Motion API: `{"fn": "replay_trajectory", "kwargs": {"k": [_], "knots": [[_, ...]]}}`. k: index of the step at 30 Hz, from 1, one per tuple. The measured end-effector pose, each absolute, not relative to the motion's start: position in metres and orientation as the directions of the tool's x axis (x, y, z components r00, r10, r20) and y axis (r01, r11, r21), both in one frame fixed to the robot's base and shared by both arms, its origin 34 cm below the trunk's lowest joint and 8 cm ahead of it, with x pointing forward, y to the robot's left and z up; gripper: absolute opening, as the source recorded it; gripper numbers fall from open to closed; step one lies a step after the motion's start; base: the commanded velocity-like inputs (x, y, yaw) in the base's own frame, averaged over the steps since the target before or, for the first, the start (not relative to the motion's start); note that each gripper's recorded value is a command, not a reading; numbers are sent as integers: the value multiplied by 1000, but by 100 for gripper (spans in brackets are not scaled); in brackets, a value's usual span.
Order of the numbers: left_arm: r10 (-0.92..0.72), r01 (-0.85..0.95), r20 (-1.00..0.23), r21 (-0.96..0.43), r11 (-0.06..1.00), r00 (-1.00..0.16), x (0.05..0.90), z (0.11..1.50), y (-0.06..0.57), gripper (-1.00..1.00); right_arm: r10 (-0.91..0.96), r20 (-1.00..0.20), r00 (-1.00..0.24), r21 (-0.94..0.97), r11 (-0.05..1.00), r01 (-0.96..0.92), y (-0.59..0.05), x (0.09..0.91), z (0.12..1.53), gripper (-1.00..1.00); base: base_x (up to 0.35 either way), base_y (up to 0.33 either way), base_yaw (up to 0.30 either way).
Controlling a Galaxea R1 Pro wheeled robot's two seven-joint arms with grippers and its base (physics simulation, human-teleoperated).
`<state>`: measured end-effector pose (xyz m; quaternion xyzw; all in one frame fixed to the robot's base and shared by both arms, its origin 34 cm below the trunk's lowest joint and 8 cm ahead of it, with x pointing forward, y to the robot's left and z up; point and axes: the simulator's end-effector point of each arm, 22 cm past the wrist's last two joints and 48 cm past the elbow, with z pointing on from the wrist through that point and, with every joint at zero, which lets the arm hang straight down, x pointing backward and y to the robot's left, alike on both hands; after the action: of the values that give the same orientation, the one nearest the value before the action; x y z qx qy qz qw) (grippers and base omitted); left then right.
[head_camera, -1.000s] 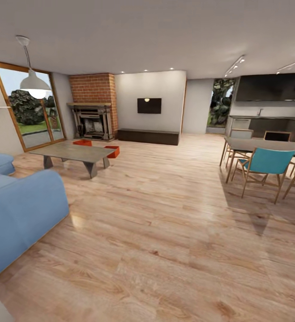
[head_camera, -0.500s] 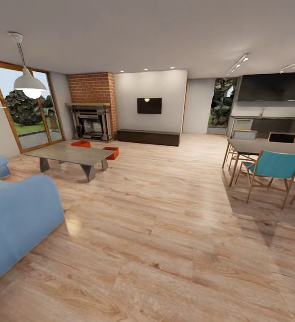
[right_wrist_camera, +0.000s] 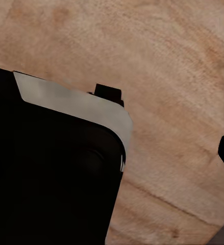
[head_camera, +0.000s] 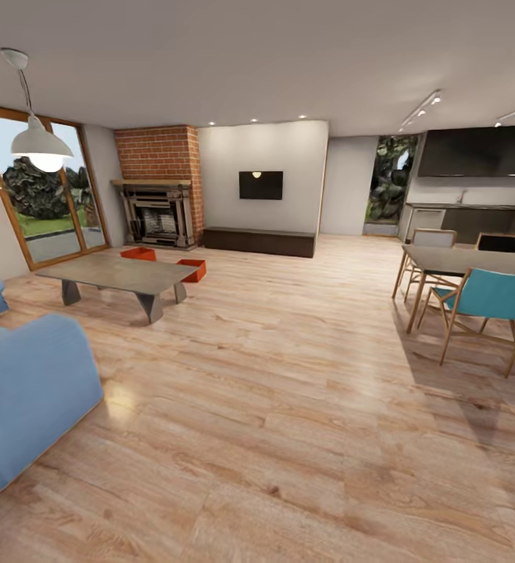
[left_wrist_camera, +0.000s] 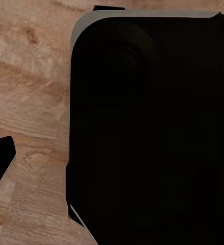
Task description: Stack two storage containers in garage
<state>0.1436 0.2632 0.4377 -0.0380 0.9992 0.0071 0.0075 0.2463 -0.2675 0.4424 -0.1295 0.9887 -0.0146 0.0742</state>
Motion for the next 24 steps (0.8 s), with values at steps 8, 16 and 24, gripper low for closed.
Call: {"fn": "replay_trajectory", "kwargs": {"k": [8,16,24], "knots": [[-76,-76,-15,14,997,-997,144,438,263,100,-258,-143,-956,-49,966,-253,-268,246,442,100,325,0,0],[-76,-76,-15,14,997,-997,144,438,264,100,-258,-143,-956,-50,966,-253,-269,246,442,100,325,0,0],[-76,-76,-15,15,997,-997,144,438,264,100,-258,-142,-956,-52,966,-253,-271,246,443,100,325,0,0]]}}
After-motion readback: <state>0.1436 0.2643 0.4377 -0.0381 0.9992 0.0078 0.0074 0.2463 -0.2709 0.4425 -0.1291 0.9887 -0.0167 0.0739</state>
